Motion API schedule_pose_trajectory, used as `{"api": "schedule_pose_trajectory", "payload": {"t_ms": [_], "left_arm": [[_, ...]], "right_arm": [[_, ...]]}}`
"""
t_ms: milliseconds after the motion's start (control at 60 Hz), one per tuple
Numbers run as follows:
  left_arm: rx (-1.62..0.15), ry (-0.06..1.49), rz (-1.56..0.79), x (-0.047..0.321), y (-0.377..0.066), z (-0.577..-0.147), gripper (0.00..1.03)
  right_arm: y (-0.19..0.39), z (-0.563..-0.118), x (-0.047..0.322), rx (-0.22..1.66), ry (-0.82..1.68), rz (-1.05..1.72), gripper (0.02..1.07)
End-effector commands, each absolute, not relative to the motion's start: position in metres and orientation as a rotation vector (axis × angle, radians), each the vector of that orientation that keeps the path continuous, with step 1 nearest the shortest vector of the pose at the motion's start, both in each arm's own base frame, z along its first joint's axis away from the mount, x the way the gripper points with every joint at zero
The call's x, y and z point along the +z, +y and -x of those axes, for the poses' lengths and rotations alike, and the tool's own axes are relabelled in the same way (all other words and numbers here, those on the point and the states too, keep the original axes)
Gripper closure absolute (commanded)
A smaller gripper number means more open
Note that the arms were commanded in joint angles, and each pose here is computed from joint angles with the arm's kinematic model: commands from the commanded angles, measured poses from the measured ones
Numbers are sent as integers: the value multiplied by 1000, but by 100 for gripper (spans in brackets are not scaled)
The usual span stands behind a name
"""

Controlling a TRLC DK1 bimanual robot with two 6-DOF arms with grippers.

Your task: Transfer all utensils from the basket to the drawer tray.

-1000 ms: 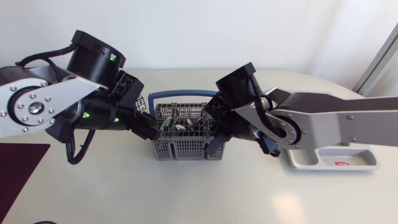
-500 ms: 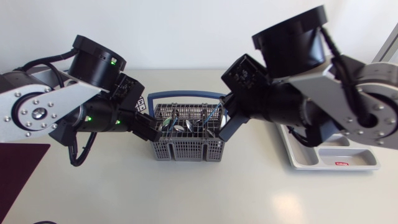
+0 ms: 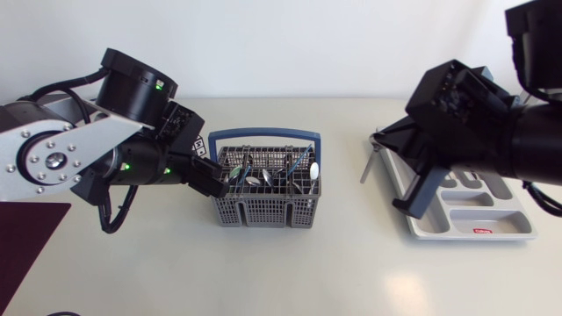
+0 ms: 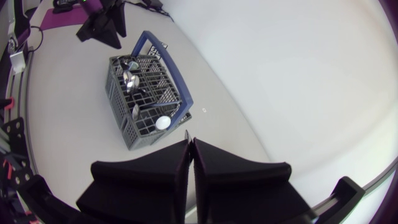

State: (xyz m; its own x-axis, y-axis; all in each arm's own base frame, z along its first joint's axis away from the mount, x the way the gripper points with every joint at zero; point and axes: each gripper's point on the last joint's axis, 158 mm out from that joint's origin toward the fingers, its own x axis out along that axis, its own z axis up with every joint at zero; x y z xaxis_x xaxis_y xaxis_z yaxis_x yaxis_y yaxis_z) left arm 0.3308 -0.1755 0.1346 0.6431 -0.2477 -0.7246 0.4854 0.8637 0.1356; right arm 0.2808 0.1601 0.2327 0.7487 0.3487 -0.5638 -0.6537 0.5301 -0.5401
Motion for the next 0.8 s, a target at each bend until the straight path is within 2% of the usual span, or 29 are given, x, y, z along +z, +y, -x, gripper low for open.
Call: {"api": "schedule_pose_trajectory", "payload": {"t_ms": [0, 267, 783], "left_arm": [[-433, 774, -360, 126, -175, -327, 46], [-451, 757, -369, 125, -181, -327, 46], [-480, 741, -383, 122, -192, -325, 46]], "right_arm": [[135, -279, 214, 639, 460, 907, 102], [45, -289, 170, 641, 604, 1077, 102], [-82, -298, 111, 662, 848, 1276, 102]]}}
